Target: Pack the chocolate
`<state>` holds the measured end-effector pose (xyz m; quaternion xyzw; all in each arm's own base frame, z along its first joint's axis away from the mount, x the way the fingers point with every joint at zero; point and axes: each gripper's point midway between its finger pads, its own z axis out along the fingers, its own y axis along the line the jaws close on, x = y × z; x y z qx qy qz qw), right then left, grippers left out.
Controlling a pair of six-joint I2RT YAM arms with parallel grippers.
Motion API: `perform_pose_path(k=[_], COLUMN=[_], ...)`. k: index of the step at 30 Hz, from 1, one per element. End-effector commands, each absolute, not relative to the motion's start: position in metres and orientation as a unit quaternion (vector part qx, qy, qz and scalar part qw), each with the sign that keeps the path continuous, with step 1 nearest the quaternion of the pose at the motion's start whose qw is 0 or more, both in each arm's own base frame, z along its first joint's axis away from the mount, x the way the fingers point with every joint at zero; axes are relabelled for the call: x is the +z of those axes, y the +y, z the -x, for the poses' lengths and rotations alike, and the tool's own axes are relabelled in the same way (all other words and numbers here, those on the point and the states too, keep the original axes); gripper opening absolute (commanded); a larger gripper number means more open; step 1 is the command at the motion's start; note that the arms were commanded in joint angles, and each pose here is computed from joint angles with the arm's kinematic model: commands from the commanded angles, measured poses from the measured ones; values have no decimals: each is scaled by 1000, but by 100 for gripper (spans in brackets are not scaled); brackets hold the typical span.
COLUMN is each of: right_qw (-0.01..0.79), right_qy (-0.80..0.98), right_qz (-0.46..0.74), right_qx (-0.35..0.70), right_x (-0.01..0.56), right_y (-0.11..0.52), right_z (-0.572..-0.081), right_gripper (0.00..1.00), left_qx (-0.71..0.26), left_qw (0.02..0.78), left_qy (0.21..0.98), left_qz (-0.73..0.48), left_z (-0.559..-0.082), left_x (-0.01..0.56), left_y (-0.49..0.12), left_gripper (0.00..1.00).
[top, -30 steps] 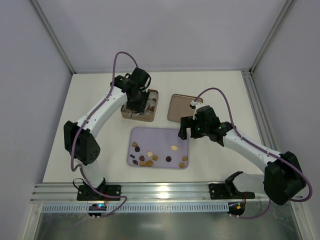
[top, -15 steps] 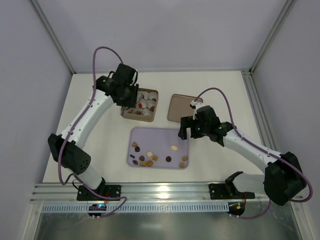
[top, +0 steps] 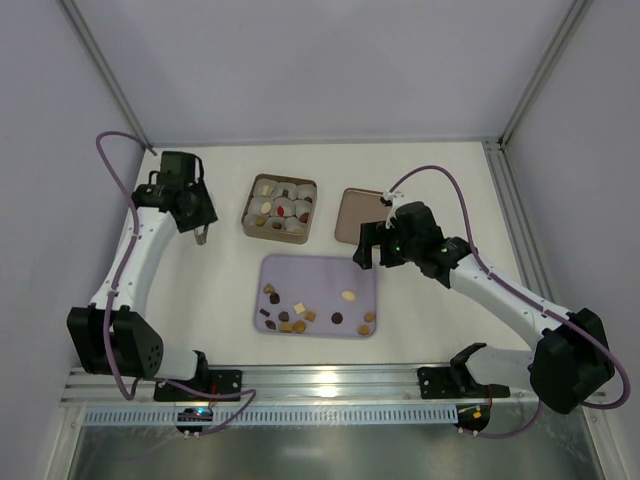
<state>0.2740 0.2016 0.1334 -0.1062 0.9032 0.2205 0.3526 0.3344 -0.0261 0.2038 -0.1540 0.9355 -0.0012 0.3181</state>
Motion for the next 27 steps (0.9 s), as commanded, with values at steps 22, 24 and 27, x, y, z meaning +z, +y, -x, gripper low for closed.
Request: perform_pose_path(k=[22,24,27], right_qw=[391,392,392], right_qy=[884,884,885], right_qz=[100,99,99], right_qx=[237,235,233], right_x=[169,170,169], right_y=[209,208,208], right_z=[-289,-290,-290], right_gripper=[100,100,100], left_qx=[-1,1,8], left_qw=[271,258,241], left_qy=[910,913,917], left_qz=[315,317,318], left_z=[-407,-408,-407], left_x=[93,81,67], left_y=[55,60,65], left_gripper=[47,48,54])
